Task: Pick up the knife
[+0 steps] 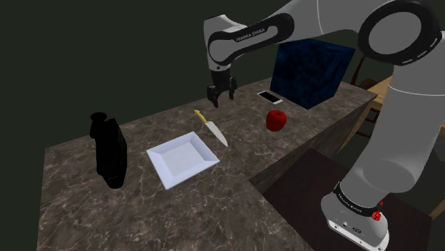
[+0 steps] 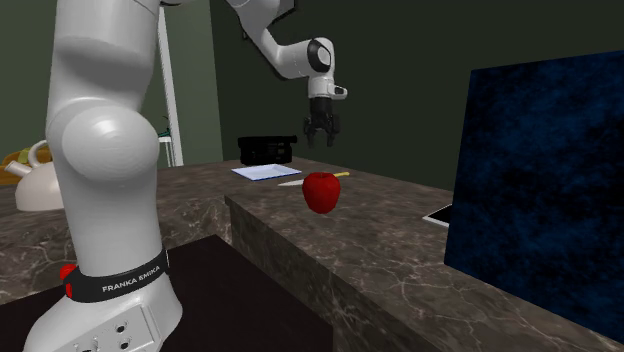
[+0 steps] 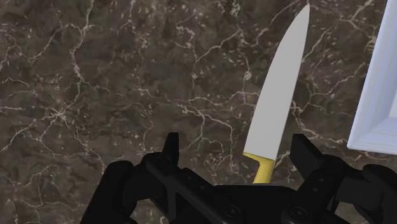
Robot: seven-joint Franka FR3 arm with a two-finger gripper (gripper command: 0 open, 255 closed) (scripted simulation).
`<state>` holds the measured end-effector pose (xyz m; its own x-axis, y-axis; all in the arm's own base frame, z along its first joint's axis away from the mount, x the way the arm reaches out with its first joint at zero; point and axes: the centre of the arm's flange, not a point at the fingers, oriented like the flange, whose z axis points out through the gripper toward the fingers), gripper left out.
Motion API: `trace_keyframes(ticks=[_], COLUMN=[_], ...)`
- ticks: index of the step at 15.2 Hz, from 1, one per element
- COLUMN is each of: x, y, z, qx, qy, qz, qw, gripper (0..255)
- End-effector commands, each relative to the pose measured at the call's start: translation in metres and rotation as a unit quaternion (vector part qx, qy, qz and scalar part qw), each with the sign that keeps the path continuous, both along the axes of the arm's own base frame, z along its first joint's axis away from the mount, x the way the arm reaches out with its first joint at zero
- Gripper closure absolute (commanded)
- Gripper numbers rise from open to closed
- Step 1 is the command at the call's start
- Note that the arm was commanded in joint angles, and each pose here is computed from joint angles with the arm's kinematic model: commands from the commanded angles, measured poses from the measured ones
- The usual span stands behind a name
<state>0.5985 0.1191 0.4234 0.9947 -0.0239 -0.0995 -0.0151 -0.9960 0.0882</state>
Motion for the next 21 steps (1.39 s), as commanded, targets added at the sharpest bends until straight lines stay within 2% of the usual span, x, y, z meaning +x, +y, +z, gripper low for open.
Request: trace_keyframes(ticks=[1,9,17,19,20,21], x=[0.020,0.100,0.100,0.100,0.100,0.100], y=[0.009,0.048,0.048,0.048,0.048,0.048], z=[-0.016,-0.083,-0.124,-0.124,-0.123,-0.123], qx=[0.003,0.013,0.013,0.013,0.013,0.013], qy=[0.007,0.036,0.036,0.036,0.036,0.036], qz=[0.002,0.013,0.013,0.013,0.013,0.013], qw=[1.0000,0.9992,0.9992,0.9992,0.9992,0.9992], gripper=[0,0,0,0,255,255])
